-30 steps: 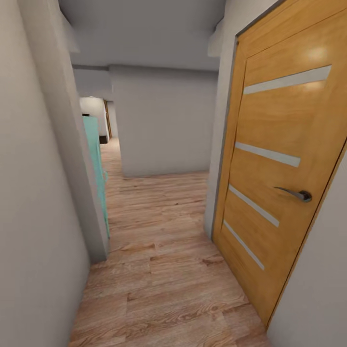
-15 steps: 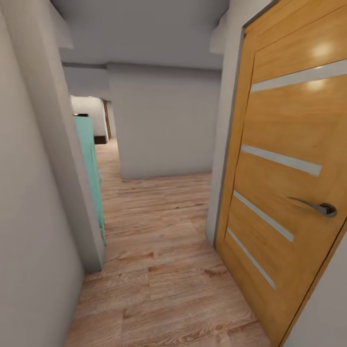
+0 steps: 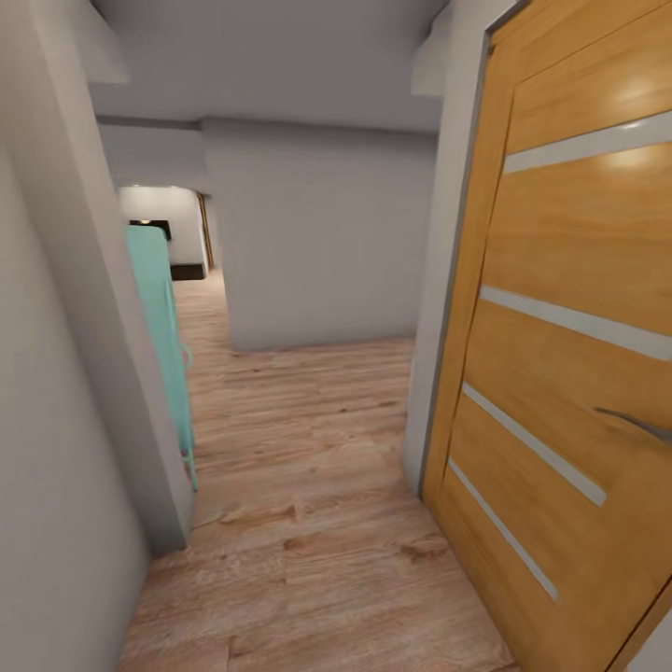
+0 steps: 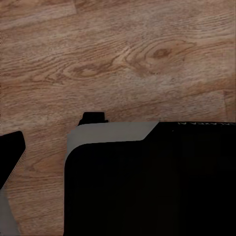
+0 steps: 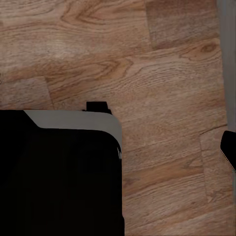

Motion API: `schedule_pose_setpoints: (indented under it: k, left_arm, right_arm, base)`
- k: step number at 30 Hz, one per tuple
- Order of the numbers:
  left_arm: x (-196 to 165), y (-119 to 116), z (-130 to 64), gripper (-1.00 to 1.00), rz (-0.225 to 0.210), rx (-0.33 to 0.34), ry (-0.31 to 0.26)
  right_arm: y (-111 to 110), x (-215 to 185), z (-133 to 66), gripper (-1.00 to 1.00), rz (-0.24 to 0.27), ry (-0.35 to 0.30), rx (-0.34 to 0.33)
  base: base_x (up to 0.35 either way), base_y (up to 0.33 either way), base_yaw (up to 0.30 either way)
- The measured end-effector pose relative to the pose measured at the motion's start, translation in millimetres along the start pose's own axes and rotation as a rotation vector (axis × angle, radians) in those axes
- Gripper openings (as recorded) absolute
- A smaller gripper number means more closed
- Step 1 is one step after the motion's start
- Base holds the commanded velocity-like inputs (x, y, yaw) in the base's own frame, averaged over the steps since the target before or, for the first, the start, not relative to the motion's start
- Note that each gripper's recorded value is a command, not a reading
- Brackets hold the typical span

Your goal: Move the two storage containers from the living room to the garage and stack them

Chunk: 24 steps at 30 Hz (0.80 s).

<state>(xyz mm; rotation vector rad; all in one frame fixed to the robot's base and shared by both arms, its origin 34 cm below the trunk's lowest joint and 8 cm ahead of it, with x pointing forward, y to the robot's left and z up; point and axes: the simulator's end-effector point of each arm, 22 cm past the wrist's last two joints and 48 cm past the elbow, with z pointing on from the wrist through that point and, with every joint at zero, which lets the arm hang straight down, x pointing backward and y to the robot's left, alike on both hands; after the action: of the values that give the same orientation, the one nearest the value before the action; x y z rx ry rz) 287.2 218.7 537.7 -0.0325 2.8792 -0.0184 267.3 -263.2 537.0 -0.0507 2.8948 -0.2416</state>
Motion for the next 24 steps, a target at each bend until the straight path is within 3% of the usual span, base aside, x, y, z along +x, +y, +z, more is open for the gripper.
schedule_pose_setpoints:
  k: [24]
  left_arm:
    - [0.0,0.0,0.0,1.00,0.000,0.000,0.000]
  right_arm:
    - [0.0,-0.1,0.0,1.00,0.000,0.000,0.000]
  base:
    - [0.322,0.000,0.000]
